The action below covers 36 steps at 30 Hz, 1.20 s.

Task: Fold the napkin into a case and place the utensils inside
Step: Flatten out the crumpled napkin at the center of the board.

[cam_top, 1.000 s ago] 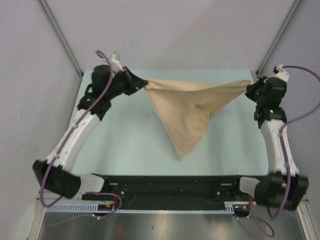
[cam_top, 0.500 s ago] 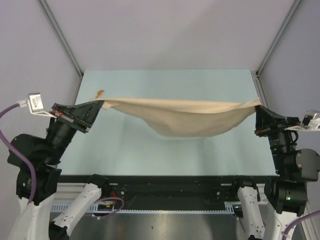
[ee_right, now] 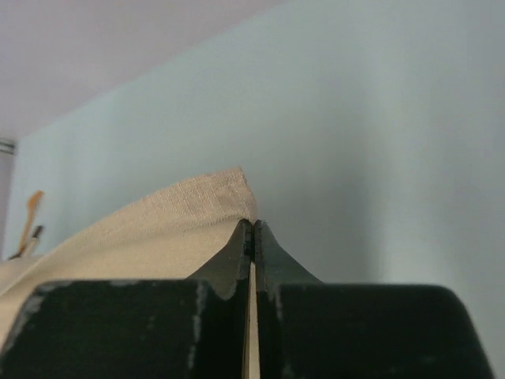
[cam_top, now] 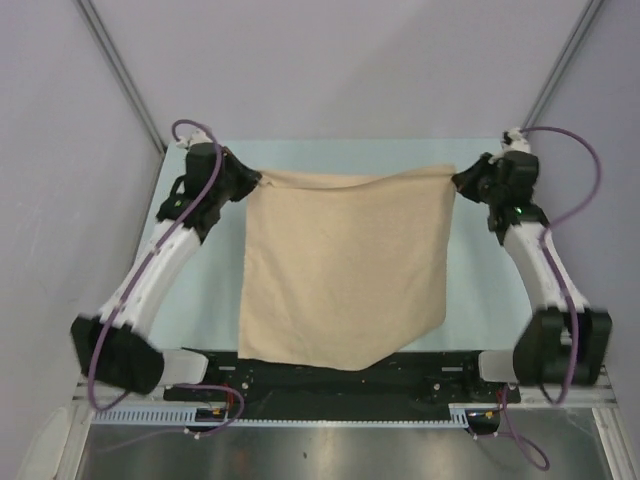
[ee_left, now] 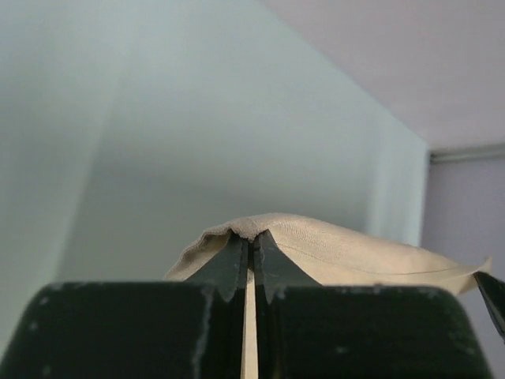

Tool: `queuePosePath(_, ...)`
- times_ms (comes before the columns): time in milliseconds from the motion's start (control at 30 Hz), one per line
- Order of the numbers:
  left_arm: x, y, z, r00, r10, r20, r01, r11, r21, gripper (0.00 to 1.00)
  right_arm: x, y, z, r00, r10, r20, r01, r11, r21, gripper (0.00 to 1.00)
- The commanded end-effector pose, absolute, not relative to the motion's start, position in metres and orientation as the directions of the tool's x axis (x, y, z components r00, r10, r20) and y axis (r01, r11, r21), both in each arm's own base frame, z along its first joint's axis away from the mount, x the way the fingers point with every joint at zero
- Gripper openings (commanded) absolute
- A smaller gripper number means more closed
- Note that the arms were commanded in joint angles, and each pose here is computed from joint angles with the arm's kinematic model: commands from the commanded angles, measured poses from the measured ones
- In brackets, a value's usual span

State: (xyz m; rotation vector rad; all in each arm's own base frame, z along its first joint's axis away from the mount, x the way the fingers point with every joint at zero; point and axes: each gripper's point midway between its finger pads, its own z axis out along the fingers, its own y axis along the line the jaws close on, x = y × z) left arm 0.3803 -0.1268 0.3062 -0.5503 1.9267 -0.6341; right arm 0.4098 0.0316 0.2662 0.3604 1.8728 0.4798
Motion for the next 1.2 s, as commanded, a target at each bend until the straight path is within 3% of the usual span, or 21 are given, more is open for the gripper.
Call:
queuePosePath(0, 0.464, -0.101, 0.212, -0.433, -0.718, -0.545, -0.359, 0.692, -0.627, 0.00, 0.509, 0.037, 0.193, -0.460, 0.430, -0.777, 0.065, 0.889, 0.454, 0.03)
queuePosePath(67, 0.512, -0.100, 0.208, -0.414, -0.716, -0.562, -0.296, 0.689, -0.662, 0.15, 0.552, 0.041, 0.204, -0.461, 0.448, -0.766, 0.050, 0.875, 0.482, 0.10)
queuePosePath(100, 0.533, -0.096, 0.167, -0.452, -0.712, -0.537, -0.353, 0.696, -0.625, 0.28, 0.571, 0.041, 0.165, -0.506, 0.452, -0.734, 0.081, 0.873, 0.482, 0.29)
queuePosePath(133, 0.542, -0.095, 0.152, -0.493, -0.700, -0.518, -0.364, 0.706, -0.608, 0.38, 0.587, 0.041, 0.159, -0.510, 0.468, -0.722, 0.095, 0.864, 0.494, 0.34)
queuePosePath(167, 0.567, -0.098, 0.177, -0.478, -0.684, -0.551, -0.302, 0.717, -0.629, 0.42, 0.604, 0.041, 0.179, -0.492, 0.470, -0.733, 0.081, 0.863, 0.499, 0.35)
queuePosePath(200, 0.576, -0.095, 0.158, -0.509, -0.672, -0.538, -0.320, 0.728, -0.606, 0.56, 0.611, 0.044, 0.177, -0.504, 0.466, -0.728, 0.084, 0.865, 0.495, 0.43)
queuePosePath(333, 0.565, -0.091, 0.194, -0.524, -0.613, -0.591, -0.293, 0.781, -0.551, 0.66, 0.602, 0.043, 0.152, -0.593, 0.359, -0.721, 0.147, 0.928, 0.341, 0.56)
queuePosePath(367, 0.552, -0.086, 0.180, -0.530, -0.607, -0.592, -0.321, 0.790, -0.523, 0.70, 0.586, 0.042, 0.133, -0.633, 0.350, -0.691, 0.175, 0.934, 0.313, 0.58)
queuePosePath(433, 0.540, -0.085, 0.203, -0.480, -0.609, -0.632, -0.275, 0.788, -0.550, 0.69, 0.568, 0.053, 0.148, -0.618, 0.336, -0.711, 0.138, 0.936, 0.323, 0.58)
queuePosePath(467, 0.521, -0.088, 0.174, -0.527, -0.607, -0.595, -0.288, 0.786, -0.547, 0.65, 0.567, 0.058, 0.153, -0.592, 0.326, -0.737, 0.112, 0.939, 0.325, 0.59)
queuePosePath(533, 0.508, -0.100, 0.171, -0.534, -0.617, -0.577, -0.238, 0.765, -0.598, 0.62, 0.545, 0.072, 0.137, -0.627, 0.301, -0.718, 0.102, 0.946, 0.308, 0.60)
queuePosePath(633, 0.462, -0.131, 0.138, -0.633, -0.576, -0.518, -0.197, 0.766, -0.611, 0.61, 0.506, 0.073, 0.124, -0.674, 0.304, -0.673, 0.177, 0.951, 0.253, 0.61)
queuePosePath(800, 0.390, -0.193, 0.127, -0.723, -0.460, -0.515, -0.089, 0.802, -0.591, 0.63, 0.428, 0.060, 0.109, -0.712, 0.329, -0.621, 0.253, 0.944, 0.209, 0.61)
queuePosePath(933, 0.332, -0.206, 0.087, -0.801, -0.433, -0.414, -0.123, 0.796, -0.593, 0.59, 0.344, 0.027, 0.069, -0.735, 0.394, -0.552, 0.383, 0.913, 0.141, 0.61)
queuePosePath(1167, 0.292, -0.191, 0.087, -0.780, -0.438, -0.447, -0.097, 0.790, -0.605, 0.59, 0.287, 0.019, 0.052, -0.717, 0.534, -0.448, 0.419, 0.844, 0.335, 0.65)
